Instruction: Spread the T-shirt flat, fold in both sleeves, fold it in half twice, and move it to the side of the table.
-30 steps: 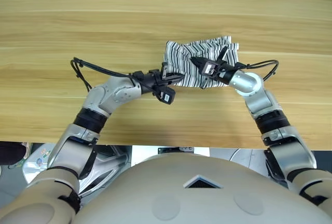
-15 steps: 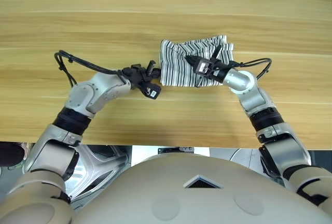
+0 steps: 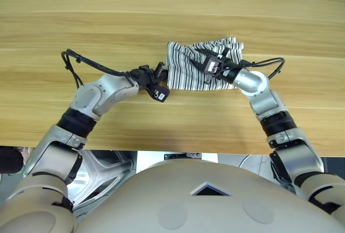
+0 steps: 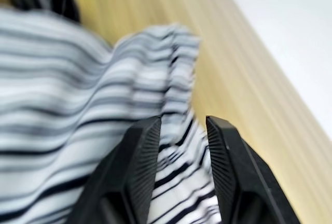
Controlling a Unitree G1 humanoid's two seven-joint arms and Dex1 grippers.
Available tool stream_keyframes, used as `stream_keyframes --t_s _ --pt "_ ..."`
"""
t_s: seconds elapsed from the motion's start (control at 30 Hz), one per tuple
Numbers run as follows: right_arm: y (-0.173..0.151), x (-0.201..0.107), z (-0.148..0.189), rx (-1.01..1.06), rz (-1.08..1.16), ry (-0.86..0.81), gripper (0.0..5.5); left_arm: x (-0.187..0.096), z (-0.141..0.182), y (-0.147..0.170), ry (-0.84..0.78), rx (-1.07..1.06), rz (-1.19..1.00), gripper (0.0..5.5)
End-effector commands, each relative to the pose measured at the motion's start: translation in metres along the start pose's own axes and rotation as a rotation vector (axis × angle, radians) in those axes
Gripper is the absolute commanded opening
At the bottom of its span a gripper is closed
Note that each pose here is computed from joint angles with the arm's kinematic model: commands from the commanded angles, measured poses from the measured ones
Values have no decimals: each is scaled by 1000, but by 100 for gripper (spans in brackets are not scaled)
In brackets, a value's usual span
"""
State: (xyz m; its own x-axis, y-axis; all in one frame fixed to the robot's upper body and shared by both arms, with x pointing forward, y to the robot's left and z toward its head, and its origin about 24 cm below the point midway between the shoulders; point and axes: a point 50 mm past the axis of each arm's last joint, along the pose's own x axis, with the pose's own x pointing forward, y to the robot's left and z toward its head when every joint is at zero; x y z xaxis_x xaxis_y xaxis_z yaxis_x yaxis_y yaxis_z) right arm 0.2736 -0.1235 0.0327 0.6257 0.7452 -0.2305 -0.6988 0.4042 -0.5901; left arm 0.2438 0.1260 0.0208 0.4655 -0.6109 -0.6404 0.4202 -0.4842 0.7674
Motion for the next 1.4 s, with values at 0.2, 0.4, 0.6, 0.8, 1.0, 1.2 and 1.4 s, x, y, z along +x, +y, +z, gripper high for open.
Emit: stream_keyframes --t_s 0.2,0.4,0.6,0.8,1.0,1.2,1.4 --pt "-14 -9 18 -48 -45 -89 126 12 12 -37 -22 -71 -117 0" --pt "1 -13 3 -85 73 0 8 14 11 -37 -17 -75 -107 0" --pt "4 -13 -4 -80 99 26 3 15 11 -39 -16 -79 -104 0" --pt "5 -13 -16 -63 115 80 3 17 11 -40 -15 -81 -101 0" --pt "8 -12 -39 -31 183 182 3 20 12 -41 -19 -83 -99 0" --pt "-9 -9 -63 132 82 296 3 23 16 -41 -24 -89 -95 0" --pt "-68 -30 -98 658 -499 460 3 30 20 -43 -19 -120 -77 0"
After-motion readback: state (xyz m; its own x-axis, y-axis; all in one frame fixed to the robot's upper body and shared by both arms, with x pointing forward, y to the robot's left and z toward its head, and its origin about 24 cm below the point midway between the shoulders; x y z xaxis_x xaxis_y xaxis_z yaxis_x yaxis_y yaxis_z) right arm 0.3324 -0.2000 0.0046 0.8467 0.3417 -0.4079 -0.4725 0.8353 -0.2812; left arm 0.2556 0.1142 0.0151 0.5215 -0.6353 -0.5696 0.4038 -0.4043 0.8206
